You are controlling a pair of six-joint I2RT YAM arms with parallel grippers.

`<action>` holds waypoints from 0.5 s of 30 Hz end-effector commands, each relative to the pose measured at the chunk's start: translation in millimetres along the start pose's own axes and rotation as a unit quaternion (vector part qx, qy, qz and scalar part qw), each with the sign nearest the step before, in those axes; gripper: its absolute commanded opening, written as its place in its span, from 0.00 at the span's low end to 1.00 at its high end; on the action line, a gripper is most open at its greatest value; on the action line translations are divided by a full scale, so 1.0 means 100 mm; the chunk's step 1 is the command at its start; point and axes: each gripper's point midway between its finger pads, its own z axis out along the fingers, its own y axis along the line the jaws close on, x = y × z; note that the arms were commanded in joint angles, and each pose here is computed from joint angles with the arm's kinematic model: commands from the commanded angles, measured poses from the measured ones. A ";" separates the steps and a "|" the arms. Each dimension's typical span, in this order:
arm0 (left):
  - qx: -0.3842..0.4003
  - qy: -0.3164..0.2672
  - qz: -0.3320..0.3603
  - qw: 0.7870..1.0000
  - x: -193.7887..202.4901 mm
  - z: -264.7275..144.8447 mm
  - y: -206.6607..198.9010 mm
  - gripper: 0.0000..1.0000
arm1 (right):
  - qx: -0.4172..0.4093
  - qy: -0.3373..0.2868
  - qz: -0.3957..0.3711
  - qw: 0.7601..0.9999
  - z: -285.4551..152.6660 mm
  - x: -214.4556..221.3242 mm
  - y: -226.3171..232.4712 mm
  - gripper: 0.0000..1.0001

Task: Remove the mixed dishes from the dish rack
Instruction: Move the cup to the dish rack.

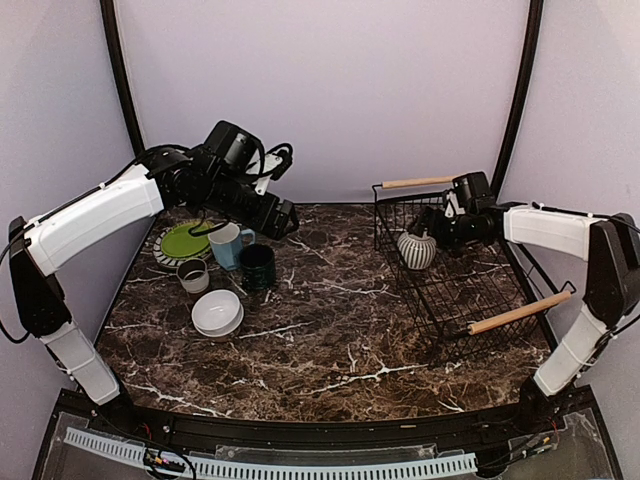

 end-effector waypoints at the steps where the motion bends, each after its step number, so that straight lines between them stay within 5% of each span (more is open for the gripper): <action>1: -0.005 -0.001 0.001 1.000 0.02 -0.04 0.01 0.88 | -0.007 0.013 0.041 0.999 -0.09 -0.01 -0.10 0.98; 15: 0.000 0.006 0.000 1.000 0.04 0.00 -0.01 0.88 | -0.127 0.065 0.280 0.949 0.19 0.31 -0.13 0.99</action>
